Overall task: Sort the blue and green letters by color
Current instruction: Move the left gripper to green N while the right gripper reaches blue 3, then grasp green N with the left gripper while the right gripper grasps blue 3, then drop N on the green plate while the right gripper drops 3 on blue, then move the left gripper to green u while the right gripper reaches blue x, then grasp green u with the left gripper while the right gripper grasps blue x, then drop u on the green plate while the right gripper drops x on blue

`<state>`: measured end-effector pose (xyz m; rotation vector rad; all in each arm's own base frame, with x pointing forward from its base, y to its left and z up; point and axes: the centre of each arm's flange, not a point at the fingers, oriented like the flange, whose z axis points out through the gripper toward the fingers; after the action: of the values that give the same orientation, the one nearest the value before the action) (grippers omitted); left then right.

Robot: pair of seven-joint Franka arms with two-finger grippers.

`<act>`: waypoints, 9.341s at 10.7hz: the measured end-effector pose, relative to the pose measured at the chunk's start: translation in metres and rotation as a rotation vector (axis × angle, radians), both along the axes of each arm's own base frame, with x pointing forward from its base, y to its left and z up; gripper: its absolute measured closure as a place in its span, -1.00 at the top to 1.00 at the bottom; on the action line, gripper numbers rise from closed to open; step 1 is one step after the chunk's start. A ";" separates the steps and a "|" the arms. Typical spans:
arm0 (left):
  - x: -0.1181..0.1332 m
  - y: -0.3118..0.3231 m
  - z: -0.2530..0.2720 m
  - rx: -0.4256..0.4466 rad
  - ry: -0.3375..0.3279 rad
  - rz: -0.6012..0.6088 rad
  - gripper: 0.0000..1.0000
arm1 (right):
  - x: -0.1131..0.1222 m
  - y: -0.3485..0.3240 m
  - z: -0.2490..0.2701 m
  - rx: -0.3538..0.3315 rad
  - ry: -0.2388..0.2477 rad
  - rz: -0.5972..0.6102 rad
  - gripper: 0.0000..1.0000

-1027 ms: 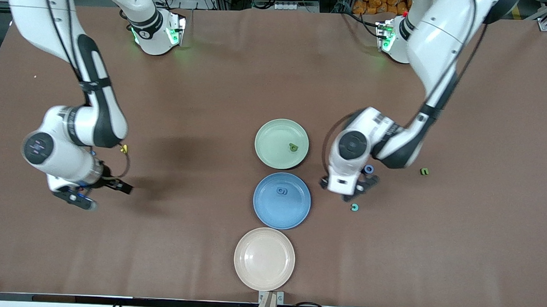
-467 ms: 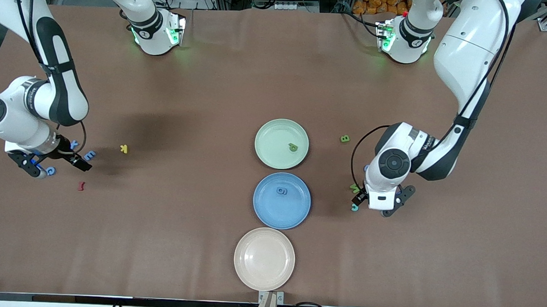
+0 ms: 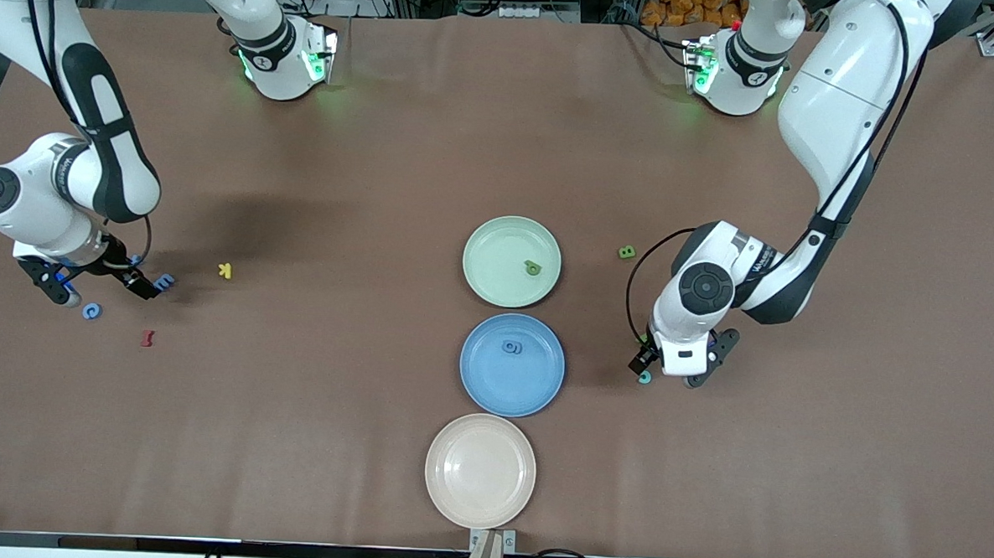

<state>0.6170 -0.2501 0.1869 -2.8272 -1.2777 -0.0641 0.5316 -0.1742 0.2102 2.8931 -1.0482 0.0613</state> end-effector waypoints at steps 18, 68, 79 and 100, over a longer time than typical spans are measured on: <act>-0.010 -0.010 -0.005 -0.026 -0.015 0.006 -0.30 | 0.083 0.104 0.030 0.093 0.034 0.138 -0.44; -0.067 0.222 0.021 0.015 0.144 -0.776 1.00 | 0.017 -0.048 0.012 0.040 0.081 0.041 1.00; -0.071 0.247 -0.008 -0.011 0.094 -0.847 1.00 | -0.055 -0.075 -0.038 0.009 0.060 0.026 0.11; -0.068 0.133 0.030 -0.064 -0.018 -0.609 -0.46 | 0.120 0.354 0.047 0.218 -0.103 0.546 -0.43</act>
<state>0.5488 -0.1170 0.2169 -3.1581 -0.3832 -0.0649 0.6515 0.1803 0.2573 3.3153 -0.2557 0.1293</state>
